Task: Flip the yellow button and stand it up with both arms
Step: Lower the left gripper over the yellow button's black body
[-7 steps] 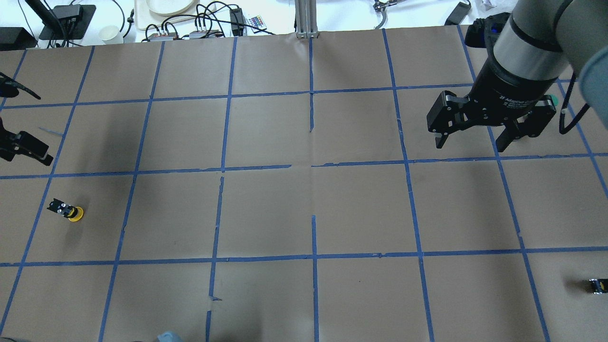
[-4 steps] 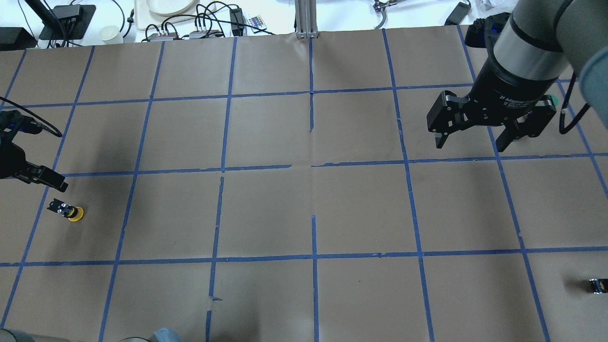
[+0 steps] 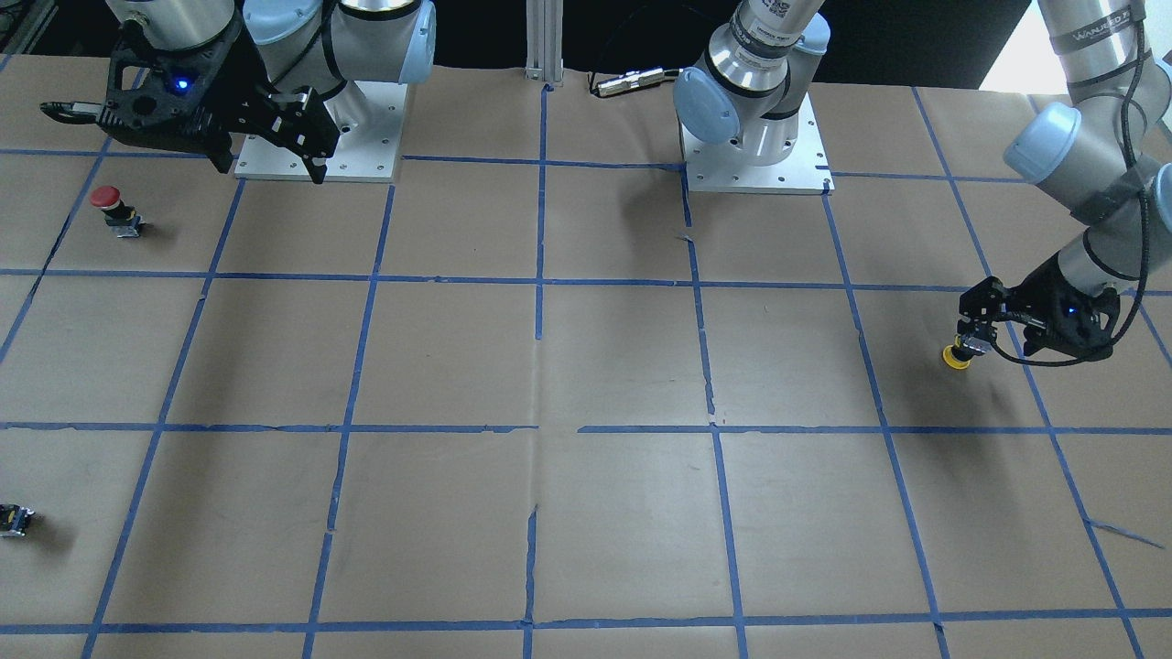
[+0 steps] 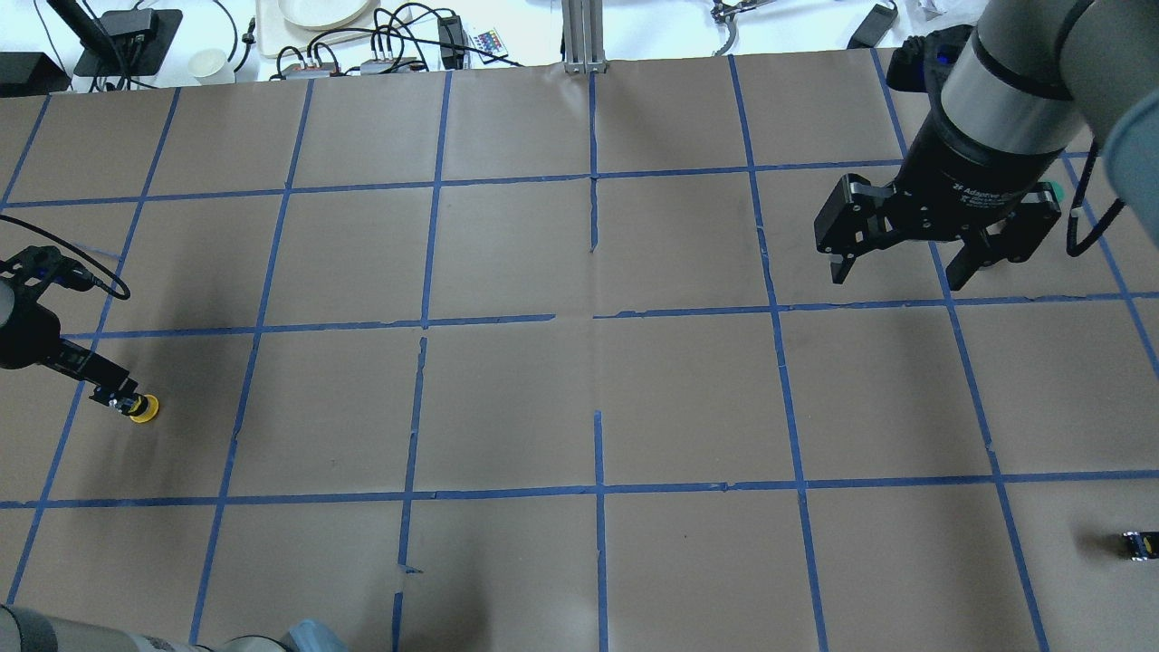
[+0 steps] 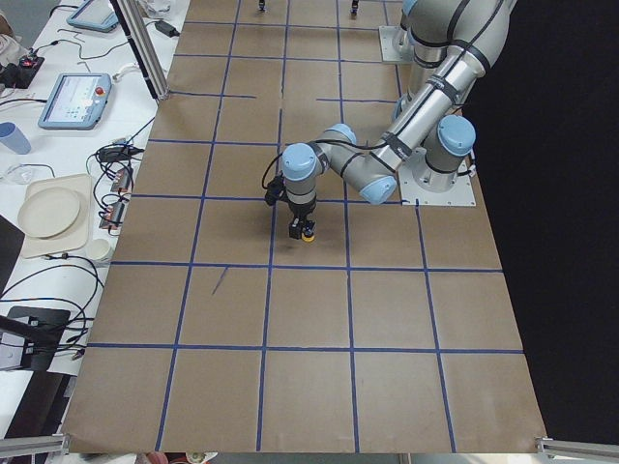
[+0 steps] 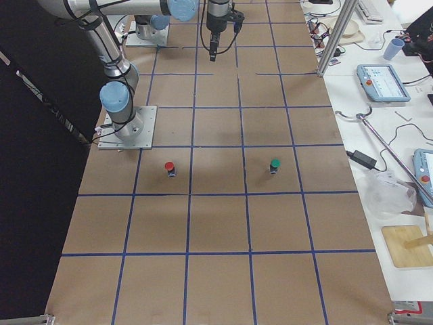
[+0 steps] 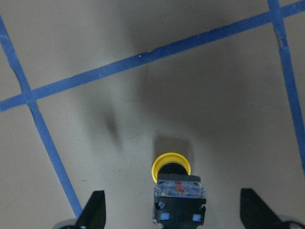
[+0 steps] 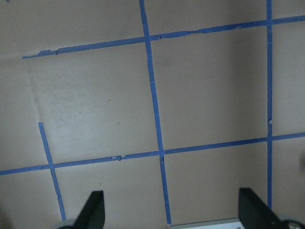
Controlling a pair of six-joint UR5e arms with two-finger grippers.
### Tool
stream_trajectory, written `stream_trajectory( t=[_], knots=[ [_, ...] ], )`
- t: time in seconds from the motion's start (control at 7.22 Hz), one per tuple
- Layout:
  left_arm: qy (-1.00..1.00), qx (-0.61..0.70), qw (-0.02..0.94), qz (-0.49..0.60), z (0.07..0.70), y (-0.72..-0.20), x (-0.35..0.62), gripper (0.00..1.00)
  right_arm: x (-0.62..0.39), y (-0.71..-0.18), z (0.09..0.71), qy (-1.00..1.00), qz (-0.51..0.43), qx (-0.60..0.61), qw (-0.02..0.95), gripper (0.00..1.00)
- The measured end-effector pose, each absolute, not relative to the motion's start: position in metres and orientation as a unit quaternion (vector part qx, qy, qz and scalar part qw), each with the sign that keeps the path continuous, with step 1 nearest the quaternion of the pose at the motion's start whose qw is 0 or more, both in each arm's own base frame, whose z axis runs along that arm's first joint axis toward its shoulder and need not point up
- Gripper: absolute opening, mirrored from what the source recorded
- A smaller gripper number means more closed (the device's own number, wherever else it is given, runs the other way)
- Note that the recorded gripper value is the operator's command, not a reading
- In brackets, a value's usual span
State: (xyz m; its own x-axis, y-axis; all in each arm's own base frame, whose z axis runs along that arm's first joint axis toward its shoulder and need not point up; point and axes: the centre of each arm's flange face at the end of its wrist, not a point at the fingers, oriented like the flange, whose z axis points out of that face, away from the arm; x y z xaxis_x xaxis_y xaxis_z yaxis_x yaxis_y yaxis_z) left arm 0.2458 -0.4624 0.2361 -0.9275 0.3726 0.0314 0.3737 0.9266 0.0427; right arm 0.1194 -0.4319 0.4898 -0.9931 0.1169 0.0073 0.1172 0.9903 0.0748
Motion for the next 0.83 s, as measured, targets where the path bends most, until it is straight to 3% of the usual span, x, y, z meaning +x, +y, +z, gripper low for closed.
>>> stream_trajectory(
  t=[0.28,0.55,0.83],
  knots=[
    [-0.978,-0.208,0.016,-0.027,0.232,-0.457,0.250,0.94,0.119,-0.432,0.490,-0.998,-0.037,-0.058,0.002,1.00],
    [-0.977,-0.212,0.020,-0.029,0.229,-0.452,0.257,0.84,0.119,-0.431,0.489,-0.998,-0.038,-0.059,0.002,1.00],
    [-0.975,-0.218,0.020,-0.029,0.230,-0.451,0.257,0.80,0.119,-0.431,0.490,-0.998,-0.038,-0.059,0.002,1.00]
  ],
)
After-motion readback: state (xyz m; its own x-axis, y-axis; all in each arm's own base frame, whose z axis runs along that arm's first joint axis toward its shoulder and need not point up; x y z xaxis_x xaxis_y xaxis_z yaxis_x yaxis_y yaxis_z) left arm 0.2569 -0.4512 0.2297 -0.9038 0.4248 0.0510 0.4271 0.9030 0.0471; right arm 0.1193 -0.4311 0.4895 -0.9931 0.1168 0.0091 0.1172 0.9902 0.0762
